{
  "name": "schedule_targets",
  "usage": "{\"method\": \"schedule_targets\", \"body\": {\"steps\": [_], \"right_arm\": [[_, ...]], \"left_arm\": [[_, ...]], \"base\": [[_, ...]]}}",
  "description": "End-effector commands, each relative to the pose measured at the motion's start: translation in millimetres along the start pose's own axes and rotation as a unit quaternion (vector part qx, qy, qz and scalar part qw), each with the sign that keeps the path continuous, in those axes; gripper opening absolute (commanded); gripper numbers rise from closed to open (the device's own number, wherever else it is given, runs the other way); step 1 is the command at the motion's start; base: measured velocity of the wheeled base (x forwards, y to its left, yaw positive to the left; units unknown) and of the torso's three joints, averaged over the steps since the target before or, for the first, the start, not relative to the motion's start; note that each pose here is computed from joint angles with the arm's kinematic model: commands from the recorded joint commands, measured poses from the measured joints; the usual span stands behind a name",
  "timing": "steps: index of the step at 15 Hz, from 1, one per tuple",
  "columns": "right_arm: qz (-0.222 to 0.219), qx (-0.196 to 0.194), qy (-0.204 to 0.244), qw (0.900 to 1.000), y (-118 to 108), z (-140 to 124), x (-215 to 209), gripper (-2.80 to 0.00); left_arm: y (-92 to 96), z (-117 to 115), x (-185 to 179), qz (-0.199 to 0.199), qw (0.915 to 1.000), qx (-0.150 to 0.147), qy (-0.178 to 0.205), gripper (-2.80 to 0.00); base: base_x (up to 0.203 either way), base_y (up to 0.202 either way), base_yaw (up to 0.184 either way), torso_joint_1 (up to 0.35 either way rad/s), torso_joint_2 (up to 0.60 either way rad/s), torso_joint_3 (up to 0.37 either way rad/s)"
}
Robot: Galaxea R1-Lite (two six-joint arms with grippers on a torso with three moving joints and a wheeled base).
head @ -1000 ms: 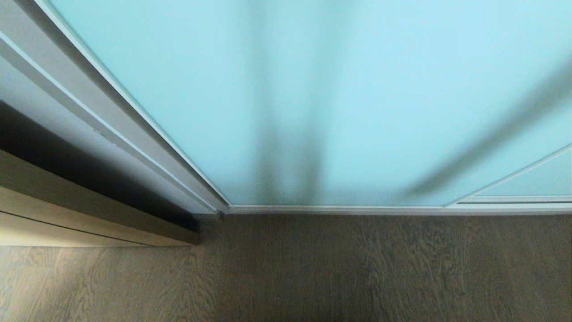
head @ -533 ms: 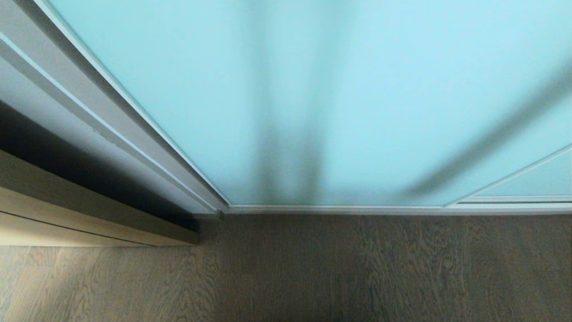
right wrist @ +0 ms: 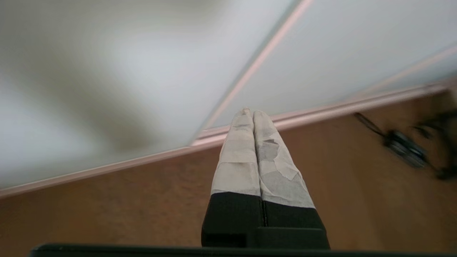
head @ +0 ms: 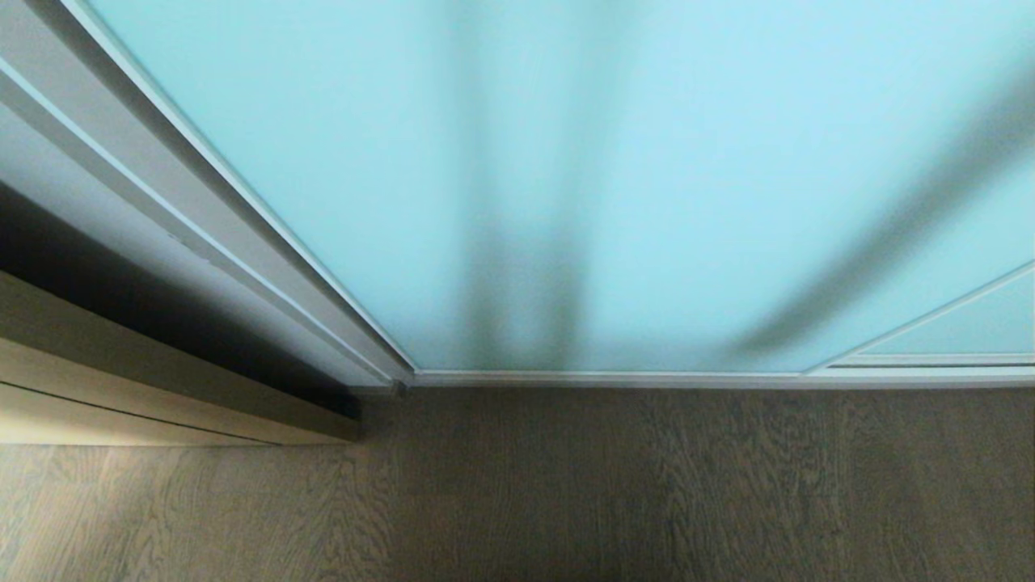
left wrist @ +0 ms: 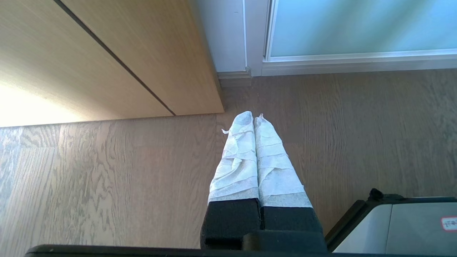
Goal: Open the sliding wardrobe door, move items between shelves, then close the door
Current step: Open the door
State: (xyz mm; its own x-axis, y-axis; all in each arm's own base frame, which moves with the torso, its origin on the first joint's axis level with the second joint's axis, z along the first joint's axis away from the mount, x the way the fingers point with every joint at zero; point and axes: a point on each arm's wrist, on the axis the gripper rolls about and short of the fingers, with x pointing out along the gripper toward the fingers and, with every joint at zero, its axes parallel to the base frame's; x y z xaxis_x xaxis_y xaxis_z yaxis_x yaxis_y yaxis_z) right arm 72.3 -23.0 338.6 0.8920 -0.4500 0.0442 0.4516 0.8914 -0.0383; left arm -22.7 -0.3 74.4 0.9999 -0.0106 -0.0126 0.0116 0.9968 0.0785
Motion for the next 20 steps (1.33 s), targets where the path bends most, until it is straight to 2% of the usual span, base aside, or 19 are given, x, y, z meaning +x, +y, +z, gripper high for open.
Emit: {"method": "schedule_targets", "body": {"steps": [1, 4, 9, 14, 20], "right_arm": [[-0.024, -0.013, 0.006, 1.000, -2, -1, 10, -2.80], [-0.058, -0.014, -0.007, 0.998, -6, -1, 27, -2.80], [-0.035, -0.012, -0.001, 0.999, -6, -5, 35, -2.80], [-0.058, -0.010, -0.013, 0.998, -10, -8, 57, -2.80], [-0.059, -0.013, -0.027, 0.998, -9, -19, 90, -2.80]], "left_arm": [[0.0, 0, 0, 0.000, 1.0000, 0.000, 0.001, -2.80], [0.0, 0, 0, 0.000, 1.0000, 0.000, 0.001, -2.80], [0.0, 0, 0, 0.000, 1.0000, 0.000, 0.001, -2.80], [0.0, 0, 0, 0.000, 1.0000, 0.000, 0.001, -2.80], [0.0, 0, 0, 0.000, 1.0000, 0.000, 0.001, -2.80]], "base": [[0.000, 0.000, 0.000, 0.000, 0.00, 0.000], [0.000, 0.000, 0.000, 0.000, 0.00, 0.000], [0.000, 0.000, 0.000, 0.000, 0.00, 0.000], [0.000, 0.000, 0.000, 0.000, 0.00, 0.000], [0.000, 0.000, 0.000, 0.000, 0.00, 0.000]]}}
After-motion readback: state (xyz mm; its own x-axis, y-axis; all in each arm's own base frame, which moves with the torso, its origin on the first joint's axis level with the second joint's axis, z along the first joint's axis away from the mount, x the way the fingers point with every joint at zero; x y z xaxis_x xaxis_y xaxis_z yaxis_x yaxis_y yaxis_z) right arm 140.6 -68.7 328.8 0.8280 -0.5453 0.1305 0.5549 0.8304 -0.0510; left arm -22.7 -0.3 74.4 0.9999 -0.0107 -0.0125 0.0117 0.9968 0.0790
